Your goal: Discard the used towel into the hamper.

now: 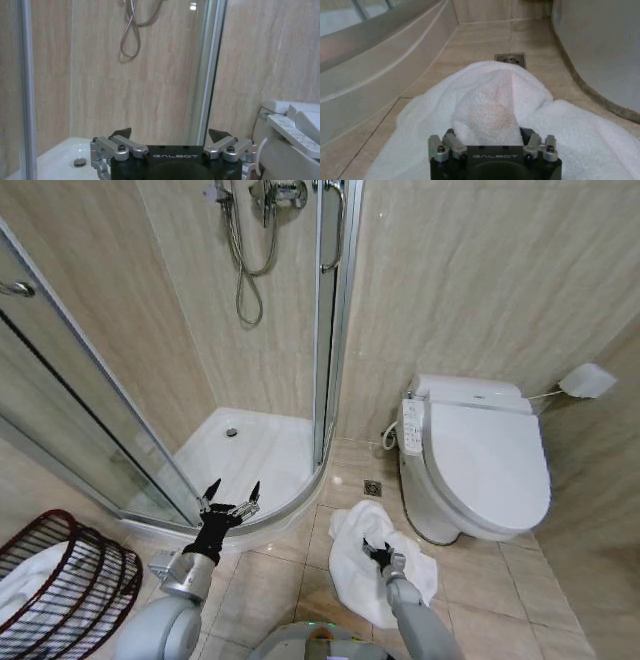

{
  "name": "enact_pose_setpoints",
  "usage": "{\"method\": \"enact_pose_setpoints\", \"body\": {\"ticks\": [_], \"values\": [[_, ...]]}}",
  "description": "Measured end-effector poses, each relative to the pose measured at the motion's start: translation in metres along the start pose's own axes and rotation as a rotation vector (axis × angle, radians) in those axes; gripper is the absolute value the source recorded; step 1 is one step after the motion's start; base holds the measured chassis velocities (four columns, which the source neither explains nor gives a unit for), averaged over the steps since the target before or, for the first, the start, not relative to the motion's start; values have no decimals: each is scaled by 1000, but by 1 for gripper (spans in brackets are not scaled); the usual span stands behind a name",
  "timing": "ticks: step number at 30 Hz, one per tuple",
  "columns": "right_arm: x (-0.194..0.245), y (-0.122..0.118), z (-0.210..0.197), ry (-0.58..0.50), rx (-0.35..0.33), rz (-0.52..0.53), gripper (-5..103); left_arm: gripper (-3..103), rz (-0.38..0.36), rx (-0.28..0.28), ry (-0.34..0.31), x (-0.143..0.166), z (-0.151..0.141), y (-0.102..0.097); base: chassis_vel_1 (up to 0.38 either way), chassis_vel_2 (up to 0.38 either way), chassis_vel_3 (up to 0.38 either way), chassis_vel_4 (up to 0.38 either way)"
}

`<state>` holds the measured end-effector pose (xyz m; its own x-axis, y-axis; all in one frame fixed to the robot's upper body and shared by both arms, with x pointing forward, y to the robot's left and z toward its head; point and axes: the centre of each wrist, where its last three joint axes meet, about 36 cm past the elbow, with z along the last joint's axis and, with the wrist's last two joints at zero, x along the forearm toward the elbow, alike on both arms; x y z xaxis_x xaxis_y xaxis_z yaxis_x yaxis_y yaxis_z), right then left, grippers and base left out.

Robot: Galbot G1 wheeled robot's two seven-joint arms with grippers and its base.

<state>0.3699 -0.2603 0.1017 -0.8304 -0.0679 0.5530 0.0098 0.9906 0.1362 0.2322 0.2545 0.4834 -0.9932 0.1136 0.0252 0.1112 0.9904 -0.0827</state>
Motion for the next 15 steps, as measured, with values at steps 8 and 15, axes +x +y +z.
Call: {"method": "enact_pose_setpoints", "body": {"ticks": [8, 15], "values": [[11, -3, -4, -12, -15, -16, 52, 100, 0, 0, 0, 0, 0, 0, 0, 0, 0, 0], [21, -12, -2, -22, -19, -8, 37, 100, 0, 0, 0, 0, 0, 0, 0, 0, 0, 0]]}}
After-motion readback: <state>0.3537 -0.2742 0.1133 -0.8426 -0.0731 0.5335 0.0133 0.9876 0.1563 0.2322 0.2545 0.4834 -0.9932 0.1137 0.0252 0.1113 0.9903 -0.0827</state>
